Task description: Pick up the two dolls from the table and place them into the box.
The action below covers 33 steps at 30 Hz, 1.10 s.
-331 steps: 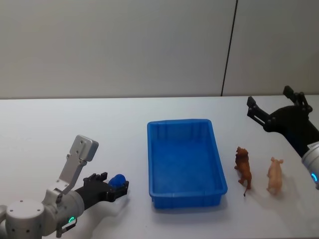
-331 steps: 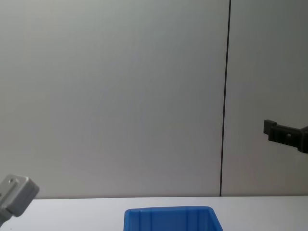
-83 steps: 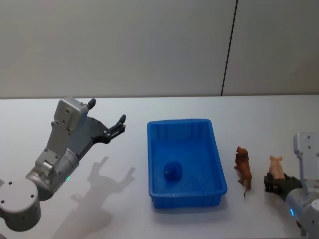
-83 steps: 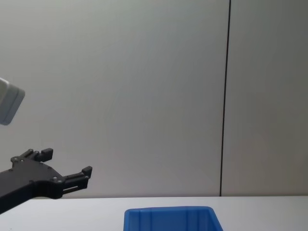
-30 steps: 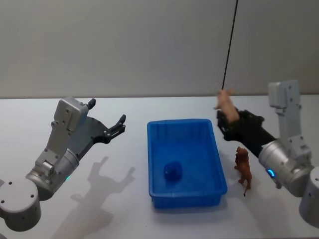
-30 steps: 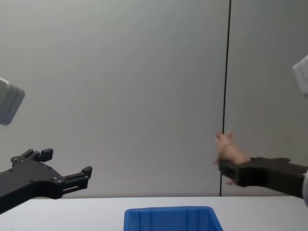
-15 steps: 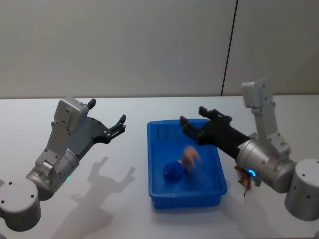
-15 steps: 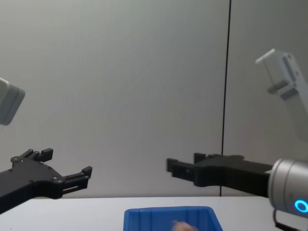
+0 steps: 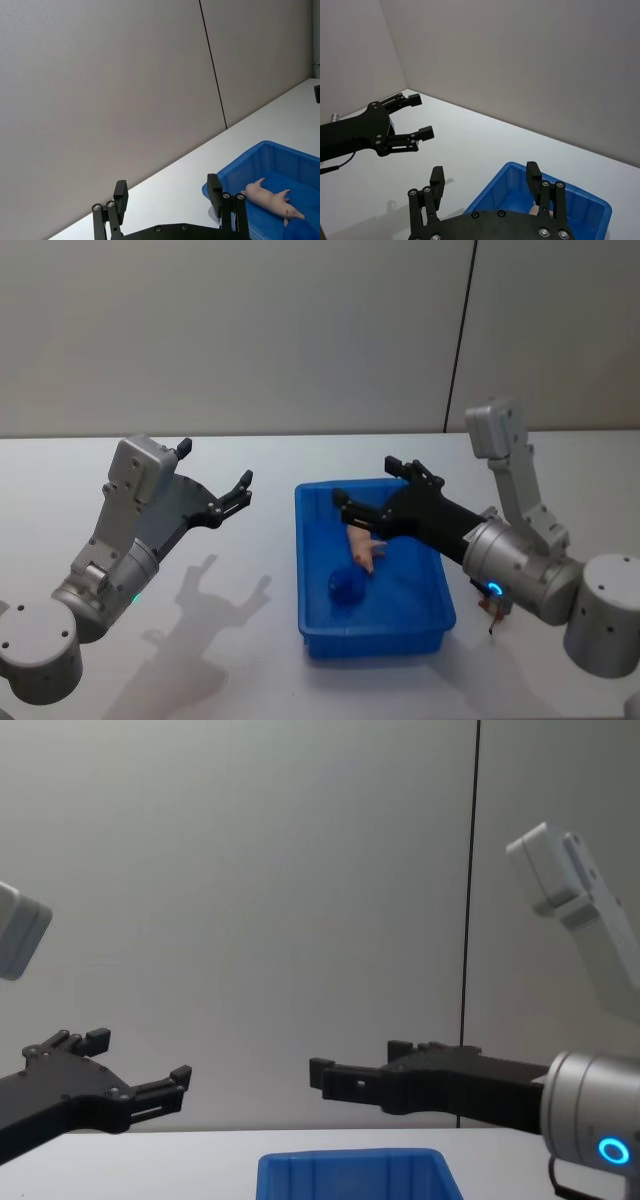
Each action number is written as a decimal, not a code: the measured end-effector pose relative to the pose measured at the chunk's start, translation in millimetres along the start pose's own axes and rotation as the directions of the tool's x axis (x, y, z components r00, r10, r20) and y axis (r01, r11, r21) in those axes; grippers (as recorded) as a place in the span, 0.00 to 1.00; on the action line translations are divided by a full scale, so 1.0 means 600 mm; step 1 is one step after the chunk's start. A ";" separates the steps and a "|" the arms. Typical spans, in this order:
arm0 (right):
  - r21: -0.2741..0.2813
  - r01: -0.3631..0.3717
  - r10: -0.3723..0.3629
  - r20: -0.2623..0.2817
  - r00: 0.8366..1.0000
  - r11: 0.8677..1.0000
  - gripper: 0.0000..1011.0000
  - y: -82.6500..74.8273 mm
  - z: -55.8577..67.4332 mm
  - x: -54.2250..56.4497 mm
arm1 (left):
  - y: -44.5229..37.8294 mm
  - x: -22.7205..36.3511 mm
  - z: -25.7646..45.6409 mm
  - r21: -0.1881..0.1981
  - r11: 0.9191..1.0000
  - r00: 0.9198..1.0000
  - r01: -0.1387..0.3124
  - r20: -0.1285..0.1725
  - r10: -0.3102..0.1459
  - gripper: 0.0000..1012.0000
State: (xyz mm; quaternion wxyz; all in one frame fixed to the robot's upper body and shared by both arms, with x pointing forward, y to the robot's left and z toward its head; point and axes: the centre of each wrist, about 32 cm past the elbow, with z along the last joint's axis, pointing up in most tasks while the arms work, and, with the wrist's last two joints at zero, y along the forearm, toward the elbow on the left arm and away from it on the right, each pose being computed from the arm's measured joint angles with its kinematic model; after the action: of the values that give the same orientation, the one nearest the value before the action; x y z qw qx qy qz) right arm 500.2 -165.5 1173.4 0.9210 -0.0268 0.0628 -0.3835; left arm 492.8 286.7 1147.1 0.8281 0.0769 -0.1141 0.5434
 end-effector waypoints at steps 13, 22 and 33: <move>-0.030 0.125 -0.124 0.011 0.992 0.992 0.99 -0.031 0.001 0.000 | 0.000 0.0000 0.000 0.000 1.000 1.000 0.000 0.000 0.000 0.99; -0.082 0.254 -0.253 0.023 0.967 0.964 0.99 -0.062 -0.001 -0.002 | 0.000 0.0000 0.000 0.000 1.000 1.000 0.000 0.000 0.000 0.99; -0.176 0.410 -0.410 0.041 0.911 0.895 0.99 -0.099 -0.009 -0.007 | 0.000 0.0000 0.000 0.000 1.000 1.000 0.000 0.000 0.000 0.99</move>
State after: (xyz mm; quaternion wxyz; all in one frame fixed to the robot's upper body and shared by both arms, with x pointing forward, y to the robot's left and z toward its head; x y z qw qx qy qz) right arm 454.8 -204.2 1174.3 0.8134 -0.1234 0.0888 -0.5615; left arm 492.8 286.7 1147.1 0.8281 0.0768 -0.1141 0.5435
